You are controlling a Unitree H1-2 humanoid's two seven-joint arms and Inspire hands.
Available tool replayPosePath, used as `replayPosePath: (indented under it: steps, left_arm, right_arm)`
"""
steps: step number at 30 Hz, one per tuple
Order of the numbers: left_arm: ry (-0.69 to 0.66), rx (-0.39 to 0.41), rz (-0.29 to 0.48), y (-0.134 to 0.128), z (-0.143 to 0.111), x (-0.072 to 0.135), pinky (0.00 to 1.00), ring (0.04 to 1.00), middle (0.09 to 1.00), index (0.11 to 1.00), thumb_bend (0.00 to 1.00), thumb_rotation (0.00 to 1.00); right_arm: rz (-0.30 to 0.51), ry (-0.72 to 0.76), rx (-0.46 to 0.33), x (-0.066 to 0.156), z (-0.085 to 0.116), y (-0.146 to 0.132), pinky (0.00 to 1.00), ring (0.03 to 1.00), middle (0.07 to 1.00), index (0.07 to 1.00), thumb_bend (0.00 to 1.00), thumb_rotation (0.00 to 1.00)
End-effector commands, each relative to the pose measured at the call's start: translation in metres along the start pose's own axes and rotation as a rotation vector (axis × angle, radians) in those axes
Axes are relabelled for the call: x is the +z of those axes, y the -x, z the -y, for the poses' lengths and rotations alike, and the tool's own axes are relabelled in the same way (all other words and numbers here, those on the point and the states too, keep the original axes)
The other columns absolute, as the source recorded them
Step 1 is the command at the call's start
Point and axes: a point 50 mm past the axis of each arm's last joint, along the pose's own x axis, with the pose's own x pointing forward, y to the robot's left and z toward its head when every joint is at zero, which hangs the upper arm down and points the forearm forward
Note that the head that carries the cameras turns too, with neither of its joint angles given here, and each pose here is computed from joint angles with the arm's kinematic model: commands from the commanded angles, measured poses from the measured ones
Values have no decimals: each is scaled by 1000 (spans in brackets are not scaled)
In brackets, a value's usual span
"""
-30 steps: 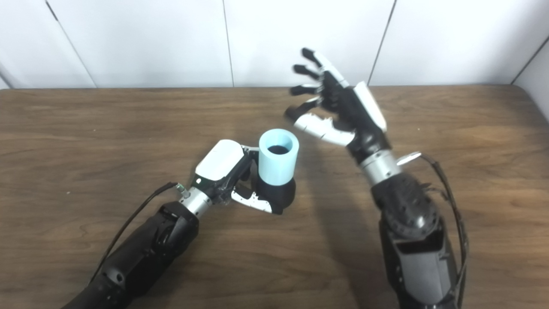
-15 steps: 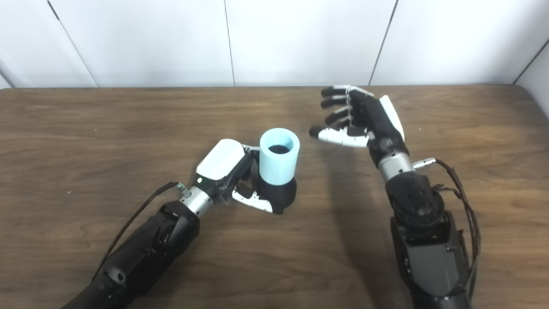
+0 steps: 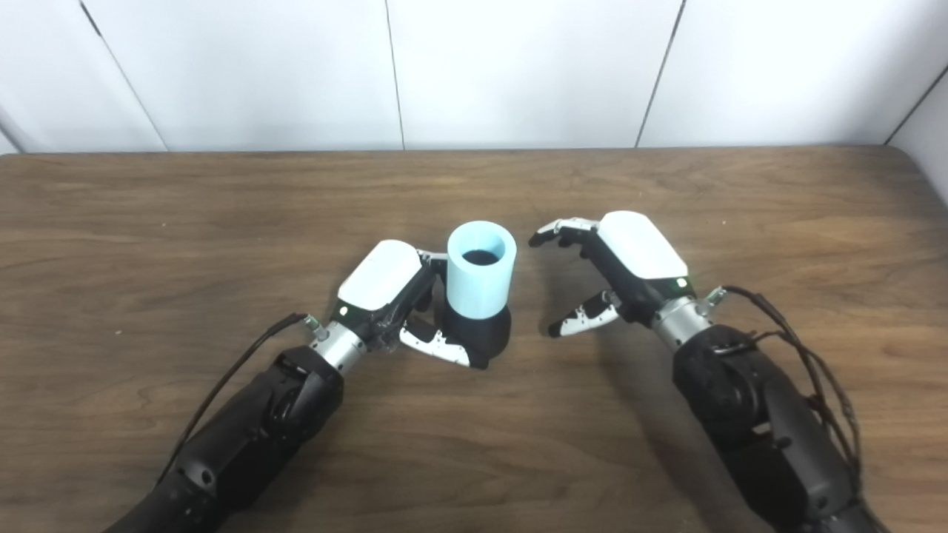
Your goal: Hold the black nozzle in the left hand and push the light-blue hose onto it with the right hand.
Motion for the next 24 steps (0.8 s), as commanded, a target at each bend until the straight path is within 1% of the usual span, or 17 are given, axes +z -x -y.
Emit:
replayPosePath:
  steps: [1,4,6,7,8,9,10,11,14,16,19,24]
  left_arm:
    - [-12,-227,-95,34,41,-15,238,350,407,512,520,0]
    - [-9,-233,-102,34,37,-14,256,366,416,515,521,0]
    - [2,-238,-115,33,33,-14,285,407,434,519,522,0]
    - [4,-238,-118,33,30,-13,317,440,452,513,523,0]
    - [-3,-238,-117,33,27,-13,374,489,471,508,523,0]
    - [-15,-246,-119,33,24,-13,437,547,551,572,701,90]
    - [-31,-258,-124,33,19,-12,500,615,630,635,799,164]
    - [-46,-275,-133,33,15,-12,587,711,736,722,876,239]
    - [-80,-320,-173,34,1,-11,839,920,918,884,979,353]
    - [-91,-344,-201,35,-6,-11,953,990,987,958,999,373]
    - [-98,-371,-238,39,-11,-15,974,999,998,982,1000,360]
    - [-101,-392,-268,43,-9,-20,976,1000,1000,993,1000,321]
  right_arm:
    - [-7,-26,-68,1,9,-1,597,740,779,741,811,53]
    - [-45,-79,-99,0,1,1,619,748,786,749,789,51]
    - [-70,-117,-127,0,-3,3,633,755,789,753,779,47]
    - [-79,-133,-142,0,-5,3,633,753,788,755,772,46]
    - [-86,-150,-155,0,-8,4,629,746,784,754,771,43]
    - [-93,-165,-165,0,-10,4,626,742,783,755,768,40]
    - [-100,-180,-172,0,-12,5,623,737,782,757,760,45]
    - [-106,-195,-180,-1,-14,6,619,732,780,763,747,54]
    - [-134,-233,-199,-1,-19,7,592,716,775,775,733,68]
    - [-144,-249,-217,-2,-21,8,559,695,765,779,730,74]
    - [-146,-273,-247,-4,-23,8,550,683,757,776,736,63]
    - [-138,-294,-274,-4,-22,9,545,667,738,771,729,42]
